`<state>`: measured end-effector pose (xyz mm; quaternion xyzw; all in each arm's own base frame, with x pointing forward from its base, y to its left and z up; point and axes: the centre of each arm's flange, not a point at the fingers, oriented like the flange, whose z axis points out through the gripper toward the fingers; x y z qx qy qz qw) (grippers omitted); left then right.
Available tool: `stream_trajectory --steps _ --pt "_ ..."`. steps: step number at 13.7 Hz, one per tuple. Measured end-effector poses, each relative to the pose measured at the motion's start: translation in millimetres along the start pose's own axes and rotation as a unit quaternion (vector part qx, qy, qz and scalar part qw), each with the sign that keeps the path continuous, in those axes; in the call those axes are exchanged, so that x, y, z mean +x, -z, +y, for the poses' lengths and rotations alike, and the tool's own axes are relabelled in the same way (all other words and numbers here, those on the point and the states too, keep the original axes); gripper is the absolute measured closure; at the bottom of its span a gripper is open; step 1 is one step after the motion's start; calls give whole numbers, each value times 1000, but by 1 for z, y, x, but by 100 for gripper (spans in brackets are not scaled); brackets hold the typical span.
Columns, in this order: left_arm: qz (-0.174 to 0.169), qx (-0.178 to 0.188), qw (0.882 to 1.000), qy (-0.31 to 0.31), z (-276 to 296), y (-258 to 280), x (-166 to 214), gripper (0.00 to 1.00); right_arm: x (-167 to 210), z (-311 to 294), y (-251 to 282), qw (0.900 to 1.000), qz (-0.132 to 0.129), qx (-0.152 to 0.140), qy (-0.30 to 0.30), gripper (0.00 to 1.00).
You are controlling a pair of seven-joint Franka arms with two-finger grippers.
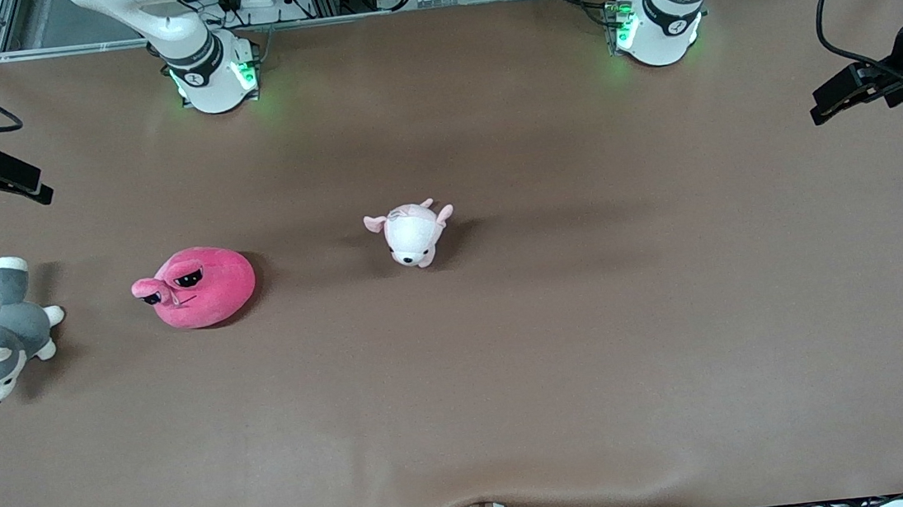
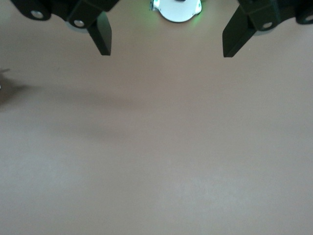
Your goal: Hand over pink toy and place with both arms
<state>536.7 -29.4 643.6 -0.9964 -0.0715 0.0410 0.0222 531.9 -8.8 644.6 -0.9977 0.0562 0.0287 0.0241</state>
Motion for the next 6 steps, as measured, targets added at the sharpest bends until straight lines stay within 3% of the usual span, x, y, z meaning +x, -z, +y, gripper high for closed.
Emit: stream_trajectory --steps 6 --pt "-2 0 1000 7 -9 1 1 0 -1 -9 0 1000 1 0 8 0"
